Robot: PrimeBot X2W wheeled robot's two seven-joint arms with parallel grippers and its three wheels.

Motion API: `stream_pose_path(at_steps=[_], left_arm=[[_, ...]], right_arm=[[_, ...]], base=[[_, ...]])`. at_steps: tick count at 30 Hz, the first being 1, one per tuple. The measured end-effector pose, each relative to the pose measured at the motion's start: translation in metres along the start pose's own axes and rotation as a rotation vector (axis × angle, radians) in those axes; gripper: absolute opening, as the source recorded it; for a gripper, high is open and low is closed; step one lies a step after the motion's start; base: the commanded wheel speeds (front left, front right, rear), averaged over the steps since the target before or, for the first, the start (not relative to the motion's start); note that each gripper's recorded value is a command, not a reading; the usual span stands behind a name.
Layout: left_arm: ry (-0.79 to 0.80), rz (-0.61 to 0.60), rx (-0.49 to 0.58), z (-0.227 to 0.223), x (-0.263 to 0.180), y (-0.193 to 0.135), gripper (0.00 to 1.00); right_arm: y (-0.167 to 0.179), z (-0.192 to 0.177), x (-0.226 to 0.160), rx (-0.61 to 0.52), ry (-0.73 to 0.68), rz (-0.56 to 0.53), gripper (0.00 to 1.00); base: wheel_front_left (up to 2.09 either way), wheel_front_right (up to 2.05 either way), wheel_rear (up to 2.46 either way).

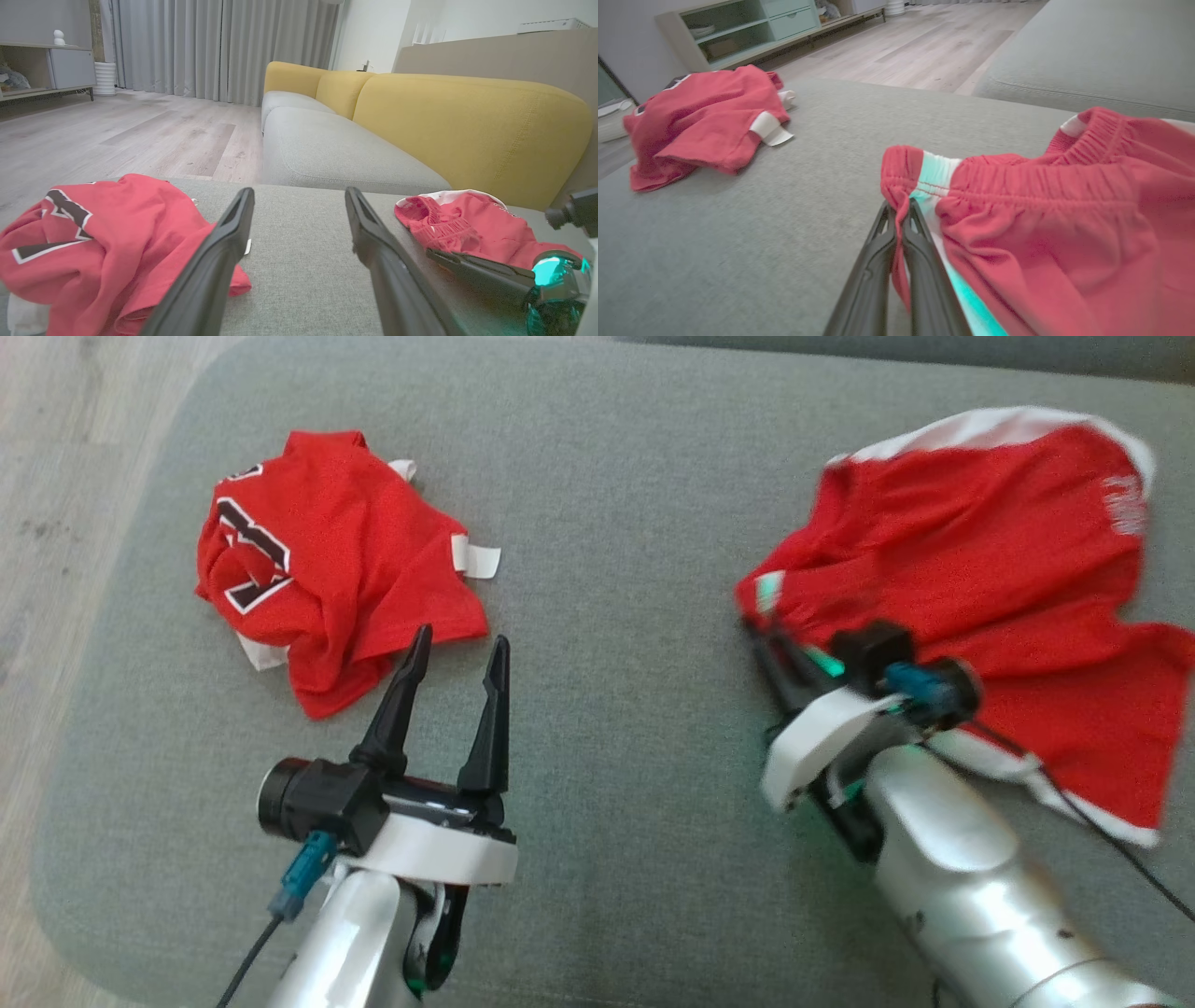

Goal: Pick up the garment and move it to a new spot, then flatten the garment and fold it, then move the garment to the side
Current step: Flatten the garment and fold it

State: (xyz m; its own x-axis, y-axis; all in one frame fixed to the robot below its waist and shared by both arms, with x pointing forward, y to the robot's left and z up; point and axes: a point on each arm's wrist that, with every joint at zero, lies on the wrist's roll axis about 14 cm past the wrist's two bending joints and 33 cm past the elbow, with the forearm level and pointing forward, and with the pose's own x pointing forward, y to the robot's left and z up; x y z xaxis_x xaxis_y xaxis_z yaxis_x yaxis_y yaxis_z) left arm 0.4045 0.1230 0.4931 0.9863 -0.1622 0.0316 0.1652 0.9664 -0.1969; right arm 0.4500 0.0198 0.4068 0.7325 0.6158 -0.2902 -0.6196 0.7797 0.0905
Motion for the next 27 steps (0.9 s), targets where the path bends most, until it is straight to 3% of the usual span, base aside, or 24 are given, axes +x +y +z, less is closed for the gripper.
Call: stream_pose_path(at_steps=[6,12,13,14,15,19,27], left_arm=[[-0.002,-0.004,0.001,0.001,-0.008,-0.004,1.00],[-0.003,-0.007,0.003,0.001,-0.016,-0.007,1.00],[-0.005,-0.008,0.003,0.002,-0.017,-0.008,1.00],[-0.008,-0.008,0.002,0.003,-0.017,-0.008,1.00],[-0.012,-0.007,0.003,0.004,-0.016,-0.007,1.00],[-0.028,-0.021,0.009,0.009,-0.016,-0.011,1.00],[-0.029,-0.062,-0.004,0.009,-0.015,-0.026,1.00]], right_arm=[[0.043,0.002,-0.007,-0.019,0.013,0.117,0.00],[0.082,-0.024,-0.028,-0.060,0.108,0.218,0.00],[0.083,-0.027,-0.030,-0.064,0.116,0.219,0.12],[0.083,-0.028,-0.032,-0.069,0.118,0.219,0.93],[0.083,-0.028,-0.034,-0.070,0.119,0.215,1.00],[0.075,-0.021,-0.038,-0.030,0.084,0.177,1.00],[0.019,0.020,-0.052,0.072,-0.089,-0.020,1.00]], base=[[0.00,0.00,0.00],[0.00,0.00,0.00],[0.00,0.00,0.00],[0.00,0.00,0.00],[0.00,0.00,0.00],[0.00,0.00,0.00],[0.00,0.00,0.00]])
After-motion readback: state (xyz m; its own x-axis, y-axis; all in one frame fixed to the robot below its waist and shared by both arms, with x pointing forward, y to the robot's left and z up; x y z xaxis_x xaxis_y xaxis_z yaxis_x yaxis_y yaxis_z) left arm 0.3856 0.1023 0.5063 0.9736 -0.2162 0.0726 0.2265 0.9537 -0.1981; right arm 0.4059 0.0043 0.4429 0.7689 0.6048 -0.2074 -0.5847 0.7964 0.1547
